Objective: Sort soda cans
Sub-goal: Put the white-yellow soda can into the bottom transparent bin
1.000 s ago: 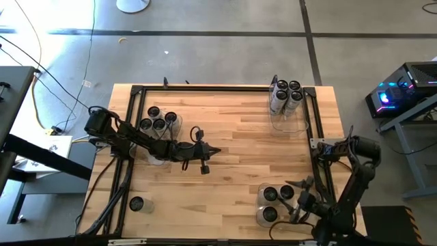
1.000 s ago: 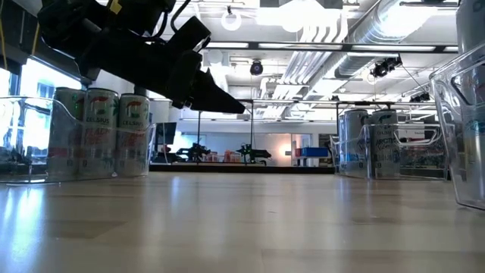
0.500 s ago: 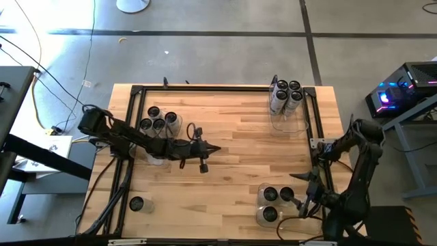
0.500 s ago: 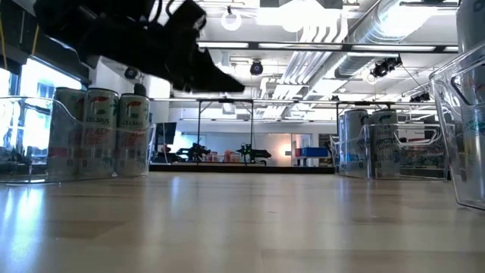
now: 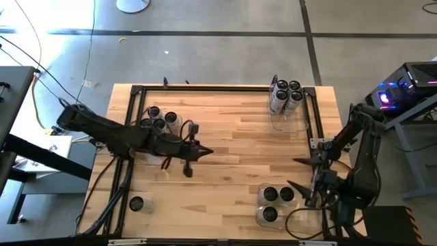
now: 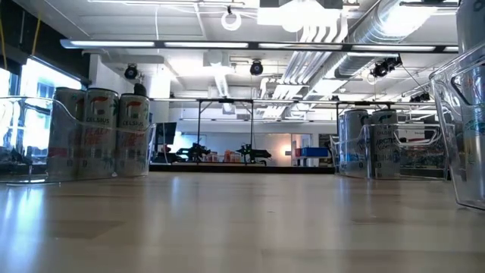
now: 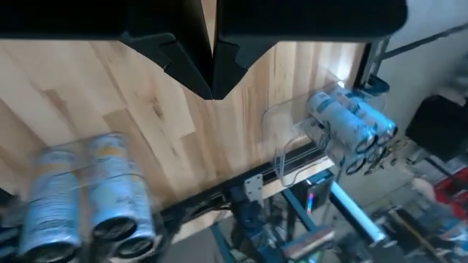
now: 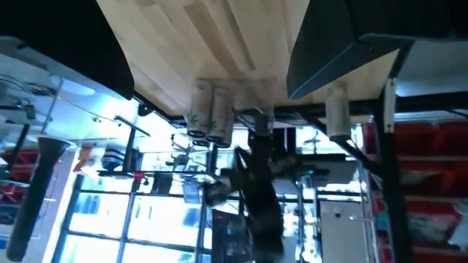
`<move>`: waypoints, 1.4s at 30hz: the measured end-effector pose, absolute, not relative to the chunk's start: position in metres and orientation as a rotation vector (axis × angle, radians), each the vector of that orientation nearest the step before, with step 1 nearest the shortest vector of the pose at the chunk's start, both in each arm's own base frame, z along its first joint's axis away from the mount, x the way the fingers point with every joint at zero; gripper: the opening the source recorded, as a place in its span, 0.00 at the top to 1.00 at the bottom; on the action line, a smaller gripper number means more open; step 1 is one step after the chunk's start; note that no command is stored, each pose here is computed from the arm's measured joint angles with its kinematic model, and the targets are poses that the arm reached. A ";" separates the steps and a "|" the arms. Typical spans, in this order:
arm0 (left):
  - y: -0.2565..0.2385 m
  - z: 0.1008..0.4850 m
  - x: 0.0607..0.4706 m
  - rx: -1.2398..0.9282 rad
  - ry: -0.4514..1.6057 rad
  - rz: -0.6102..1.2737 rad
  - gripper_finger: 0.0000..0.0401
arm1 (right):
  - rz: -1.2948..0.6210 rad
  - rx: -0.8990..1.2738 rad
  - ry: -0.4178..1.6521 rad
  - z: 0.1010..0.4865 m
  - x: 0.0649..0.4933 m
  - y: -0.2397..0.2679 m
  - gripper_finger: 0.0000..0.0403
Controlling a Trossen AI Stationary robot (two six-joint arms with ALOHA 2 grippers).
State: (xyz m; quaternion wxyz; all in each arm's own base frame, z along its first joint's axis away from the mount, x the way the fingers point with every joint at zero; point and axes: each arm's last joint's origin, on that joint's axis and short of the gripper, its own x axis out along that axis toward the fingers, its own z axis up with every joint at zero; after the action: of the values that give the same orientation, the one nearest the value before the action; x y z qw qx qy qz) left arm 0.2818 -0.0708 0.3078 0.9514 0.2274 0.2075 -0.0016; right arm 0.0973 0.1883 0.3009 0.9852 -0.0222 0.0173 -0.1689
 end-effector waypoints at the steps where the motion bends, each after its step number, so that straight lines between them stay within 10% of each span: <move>1: -0.074 0.320 0.281 0.483 0.438 -0.019 0.99 | -0.349 -0.047 0.040 0.301 0.100 0.189 0.12; 11: -0.078 0.391 0.246 0.434 0.619 -0.063 0.75 | -0.235 -0.204 0.360 0.312 0.189 0.200 0.12; 20: -0.103 0.394 0.188 0.249 0.915 -0.099 0.60 | 0.121 -0.342 0.165 0.344 0.277 0.143 0.12; 29: -0.144 0.376 0.161 -0.078 1.146 -0.051 0.56 | 0.183 -0.281 0.161 0.328 0.317 0.104 0.12; 42: -0.179 0.364 0.142 -0.407 1.272 0.128 0.25 | 0.341 -0.392 0.225 0.307 0.314 0.141 0.12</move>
State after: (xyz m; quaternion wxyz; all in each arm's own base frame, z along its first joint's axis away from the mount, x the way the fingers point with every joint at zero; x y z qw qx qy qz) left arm 0.1417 -0.1794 0.3640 0.7833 -0.1887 0.5894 0.0594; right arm 0.3136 0.1413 0.3074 0.9601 -0.1936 0.1111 0.1683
